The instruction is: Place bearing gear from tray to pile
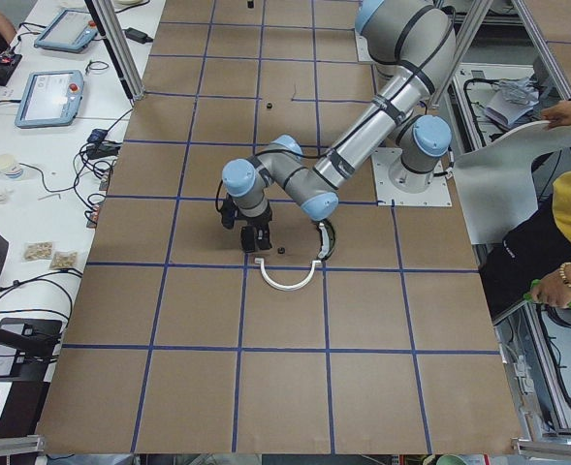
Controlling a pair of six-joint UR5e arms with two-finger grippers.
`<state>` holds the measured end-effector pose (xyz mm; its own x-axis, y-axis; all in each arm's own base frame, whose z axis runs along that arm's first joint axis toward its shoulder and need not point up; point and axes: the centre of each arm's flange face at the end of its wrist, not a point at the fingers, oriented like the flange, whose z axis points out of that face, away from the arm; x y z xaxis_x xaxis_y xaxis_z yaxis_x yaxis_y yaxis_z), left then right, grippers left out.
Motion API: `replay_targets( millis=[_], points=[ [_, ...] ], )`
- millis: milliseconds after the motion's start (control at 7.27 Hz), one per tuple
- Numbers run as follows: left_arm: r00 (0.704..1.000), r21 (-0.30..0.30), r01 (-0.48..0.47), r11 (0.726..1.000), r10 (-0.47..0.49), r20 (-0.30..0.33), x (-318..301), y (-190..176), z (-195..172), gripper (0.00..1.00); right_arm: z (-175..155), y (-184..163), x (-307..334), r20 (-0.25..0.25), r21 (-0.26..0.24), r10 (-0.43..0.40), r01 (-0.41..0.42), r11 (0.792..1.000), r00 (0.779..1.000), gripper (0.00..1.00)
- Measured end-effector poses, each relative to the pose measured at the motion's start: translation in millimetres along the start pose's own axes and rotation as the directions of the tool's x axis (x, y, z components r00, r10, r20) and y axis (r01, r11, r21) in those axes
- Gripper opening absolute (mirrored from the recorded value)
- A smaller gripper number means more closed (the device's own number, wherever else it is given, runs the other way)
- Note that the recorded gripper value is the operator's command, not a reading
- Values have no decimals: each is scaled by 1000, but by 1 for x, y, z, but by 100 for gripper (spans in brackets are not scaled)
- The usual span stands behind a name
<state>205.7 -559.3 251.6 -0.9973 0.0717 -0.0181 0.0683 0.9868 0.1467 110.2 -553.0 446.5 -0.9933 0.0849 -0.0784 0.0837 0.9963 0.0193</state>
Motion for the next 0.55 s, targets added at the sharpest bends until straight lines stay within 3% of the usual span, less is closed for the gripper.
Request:
replay_targets(
  millis=[275,550],
  points=[
    [998,88,-58,994,56,22,138,-44,-44,100,-47,46,-31,-21,47,-79,80,996,997,100],
    [999,114,-50,992,49,9,273,-56,-48,100,-65,59,-28,-106,31,-128,132,991,986,100]
  ],
)
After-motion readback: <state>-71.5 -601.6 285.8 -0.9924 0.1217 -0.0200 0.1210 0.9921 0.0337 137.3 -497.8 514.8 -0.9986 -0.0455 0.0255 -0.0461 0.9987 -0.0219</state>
